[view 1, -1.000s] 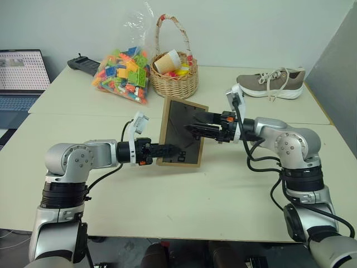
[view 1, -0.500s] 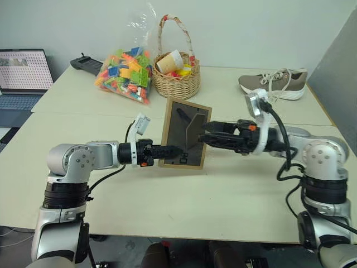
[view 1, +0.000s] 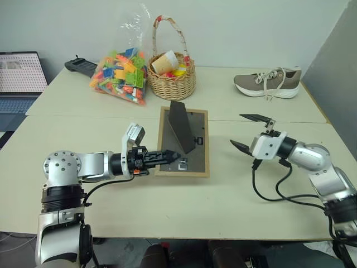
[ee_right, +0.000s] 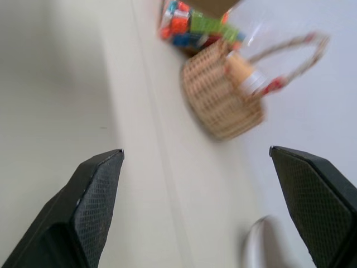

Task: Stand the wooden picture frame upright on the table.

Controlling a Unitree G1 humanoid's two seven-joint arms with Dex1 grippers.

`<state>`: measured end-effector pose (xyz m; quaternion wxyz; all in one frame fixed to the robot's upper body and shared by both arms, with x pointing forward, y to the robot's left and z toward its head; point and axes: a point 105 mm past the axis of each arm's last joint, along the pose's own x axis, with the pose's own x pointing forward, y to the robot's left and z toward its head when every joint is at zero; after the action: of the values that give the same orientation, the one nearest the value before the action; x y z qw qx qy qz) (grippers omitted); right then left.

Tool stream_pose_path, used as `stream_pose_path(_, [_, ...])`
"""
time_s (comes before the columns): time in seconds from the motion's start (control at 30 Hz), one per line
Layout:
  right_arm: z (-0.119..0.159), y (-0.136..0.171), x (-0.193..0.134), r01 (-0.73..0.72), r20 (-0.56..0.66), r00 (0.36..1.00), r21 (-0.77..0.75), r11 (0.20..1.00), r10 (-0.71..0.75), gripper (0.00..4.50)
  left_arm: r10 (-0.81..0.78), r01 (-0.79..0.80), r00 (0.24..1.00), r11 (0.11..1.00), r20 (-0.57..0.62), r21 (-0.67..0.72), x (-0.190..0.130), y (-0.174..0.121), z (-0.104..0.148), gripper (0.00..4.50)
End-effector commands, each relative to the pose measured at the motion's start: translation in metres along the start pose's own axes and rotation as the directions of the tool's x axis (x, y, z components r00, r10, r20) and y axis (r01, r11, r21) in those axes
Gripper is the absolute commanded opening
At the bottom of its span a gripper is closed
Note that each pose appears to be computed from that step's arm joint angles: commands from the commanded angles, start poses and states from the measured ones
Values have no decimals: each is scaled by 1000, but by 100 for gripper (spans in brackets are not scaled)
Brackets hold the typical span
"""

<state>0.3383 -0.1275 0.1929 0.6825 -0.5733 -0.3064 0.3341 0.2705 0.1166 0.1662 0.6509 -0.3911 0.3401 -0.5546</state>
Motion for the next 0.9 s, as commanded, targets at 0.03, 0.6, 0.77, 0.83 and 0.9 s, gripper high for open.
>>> stream_pose_path(0.03, [29, -6, 12, 94, 210, 976, -197, 976, -52, 443, -43, 43, 999, 999, 9, 19, 7, -13, -5, 130])
stream_pose_path(0.6, [59, -8, 35, 170, 435, 900, -292, 941, -27, 240, -32, 32, 999, 999, 37, 4, 12, -18, -17, 130])
stream_pose_path(0.77, [57, -9, 34, 176, 430, 902, -296, 939, -33, 162, -41, 41, 999, 999, 4, 5, 13, -20, -24, 130])
stream_pose_path(0.83, [58, -8, 34, 178, 434, 900, -286, 942, -38, 158, -41, 41, 999, 999, 13, 10, 12, -20, -24, 130])
stream_pose_path(0.9, [58, -10, 33, 182, 437, 898, -274, 944, -47, 156, -39, 39, 999, 999, 34, 21, 10, -21, -21, 205])
